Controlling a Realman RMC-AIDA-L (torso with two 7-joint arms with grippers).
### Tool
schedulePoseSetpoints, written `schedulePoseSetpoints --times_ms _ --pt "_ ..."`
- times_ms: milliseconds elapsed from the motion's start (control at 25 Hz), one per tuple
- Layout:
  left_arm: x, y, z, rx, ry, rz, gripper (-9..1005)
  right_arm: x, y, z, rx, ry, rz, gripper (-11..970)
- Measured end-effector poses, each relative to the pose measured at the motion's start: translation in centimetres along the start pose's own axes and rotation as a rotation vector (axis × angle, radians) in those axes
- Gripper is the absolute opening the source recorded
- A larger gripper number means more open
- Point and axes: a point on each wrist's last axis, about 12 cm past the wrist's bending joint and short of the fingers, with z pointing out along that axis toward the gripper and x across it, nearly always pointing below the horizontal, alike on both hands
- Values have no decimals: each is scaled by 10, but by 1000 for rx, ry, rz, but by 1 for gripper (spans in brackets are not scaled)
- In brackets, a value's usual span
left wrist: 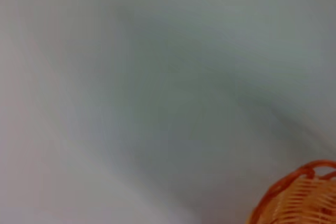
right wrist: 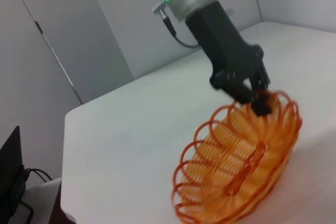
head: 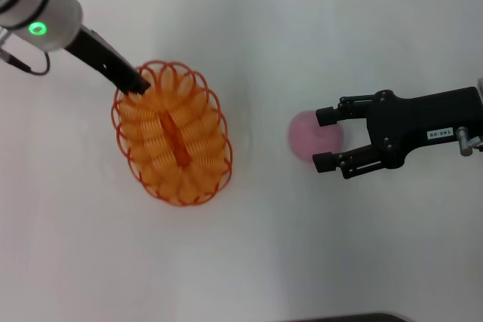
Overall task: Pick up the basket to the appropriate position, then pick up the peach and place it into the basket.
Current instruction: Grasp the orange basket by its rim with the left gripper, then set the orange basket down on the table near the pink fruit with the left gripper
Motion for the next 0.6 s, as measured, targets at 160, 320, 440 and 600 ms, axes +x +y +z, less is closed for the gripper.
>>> schedulePoseSetpoints --times_ms 160,320,440,600 --pt "6 10 -16 -9 -86 -113 107 0 -1 -2 12 -16 5 915" --pt "14 14 -28 -28 -117 -236 67 -1 -2 -9 32 -46 13 914" --pt "21 18 -34 -45 -138 -342 67 -2 -4 -17 55 -65 11 914" --pt "32 25 -40 -30 -199 -516 67 -5 -7 -27 77 -83 -2 914"
